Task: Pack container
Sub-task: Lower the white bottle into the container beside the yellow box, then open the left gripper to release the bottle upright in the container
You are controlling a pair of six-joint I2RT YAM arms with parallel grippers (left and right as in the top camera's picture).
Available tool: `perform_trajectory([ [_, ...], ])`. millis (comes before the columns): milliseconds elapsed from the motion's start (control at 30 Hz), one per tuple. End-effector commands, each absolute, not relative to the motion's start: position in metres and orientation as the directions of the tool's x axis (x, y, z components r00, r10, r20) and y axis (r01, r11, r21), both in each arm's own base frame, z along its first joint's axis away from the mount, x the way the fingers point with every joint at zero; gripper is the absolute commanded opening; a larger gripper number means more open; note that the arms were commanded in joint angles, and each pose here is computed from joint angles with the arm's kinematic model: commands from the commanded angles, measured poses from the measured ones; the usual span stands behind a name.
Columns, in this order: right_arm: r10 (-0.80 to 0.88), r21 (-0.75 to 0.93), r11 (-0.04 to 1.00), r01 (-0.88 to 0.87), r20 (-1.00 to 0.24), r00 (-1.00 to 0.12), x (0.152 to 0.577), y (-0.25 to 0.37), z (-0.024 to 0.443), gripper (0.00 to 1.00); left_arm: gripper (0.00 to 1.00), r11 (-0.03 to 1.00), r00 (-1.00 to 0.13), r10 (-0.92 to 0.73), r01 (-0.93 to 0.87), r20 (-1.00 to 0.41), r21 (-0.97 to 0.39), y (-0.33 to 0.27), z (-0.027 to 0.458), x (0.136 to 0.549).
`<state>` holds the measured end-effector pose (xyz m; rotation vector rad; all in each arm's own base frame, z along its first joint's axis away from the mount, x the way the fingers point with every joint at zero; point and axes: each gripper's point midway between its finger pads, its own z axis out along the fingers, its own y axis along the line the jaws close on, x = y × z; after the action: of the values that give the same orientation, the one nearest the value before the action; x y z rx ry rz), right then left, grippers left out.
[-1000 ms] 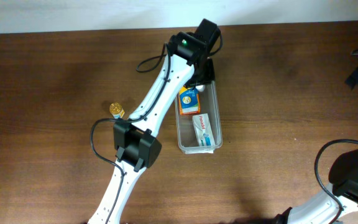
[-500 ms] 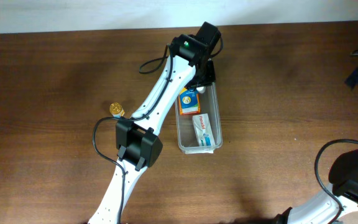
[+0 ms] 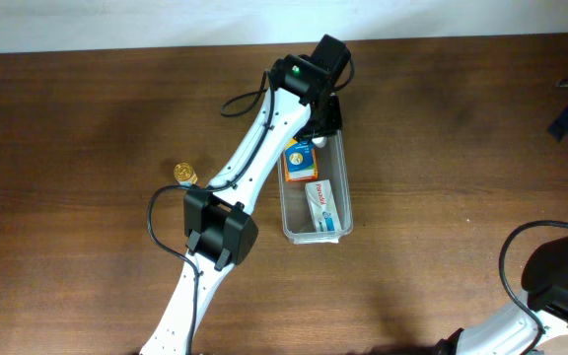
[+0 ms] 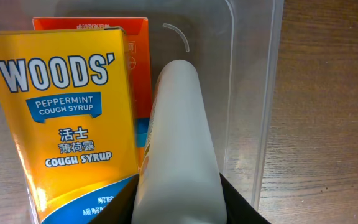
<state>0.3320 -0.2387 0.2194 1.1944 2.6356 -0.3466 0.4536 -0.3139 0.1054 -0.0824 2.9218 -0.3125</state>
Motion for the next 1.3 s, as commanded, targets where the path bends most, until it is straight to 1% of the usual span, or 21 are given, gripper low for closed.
perform_trajectory([
  [0, 0.713, -0.117, 0.63, 0.767, -0.305, -0.632, 0.331, -0.239, 0.22, 0.98, 0.2, 0.973, -0.977, -0.081, -0.035, -0.197, -0.229, -0.318, 0.108, 0.453],
  [167, 0.713, -0.117, 0.63, 0.767, -0.305, -0.632, 0.331, -0.239, 0.22, 0.98, 0.21, 0.973, -0.977, -0.081, -0.034, -0.197, -0.229, -0.318, 0.108, 0.453],
  [200, 0.713, -0.117, 0.63, 0.767, -0.305, -0.632, 0.331, -0.239, 0.22, 0.98, 0.25, 0.973, -0.977, -0.081, -0.034, -0.198, -0.23, -0.319, 0.108, 0.453],
  [267, 0.713, -0.118, 0.63, 0.767, -0.304, -0.632, 0.331, -0.239, 0.22, 0.98, 0.25, 0.972, -0.976, -0.081, -0.033, -0.2, -0.232, -0.319, 0.108, 0.454],
  [700, 0.713, -0.118, 0.63, 0.767, -0.304, -0.632, 0.331, -0.239, 0.22, 0.99, 0.26, 0.973, -0.975, -0.08, -0.031, -0.21, -0.228, -0.319, 0.108, 0.456],
  [967, 0.713, -0.118, 0.63, 0.767, -0.304, -0.632, 0.331, -0.239, 0.22, 0.98, 0.26, 0.975, -0.98, -0.075, -0.035, -0.181, -0.218, -0.32, 0.093, 0.455],
  [1267, 0.713, -0.117, 0.63, 0.767, -0.305, -0.632, 0.331, -0.239, 0.22, 0.98, 0.27, 0.976, -0.981, -0.075, -0.035, -0.18, -0.216, -0.319, 0.092, 0.455],
])
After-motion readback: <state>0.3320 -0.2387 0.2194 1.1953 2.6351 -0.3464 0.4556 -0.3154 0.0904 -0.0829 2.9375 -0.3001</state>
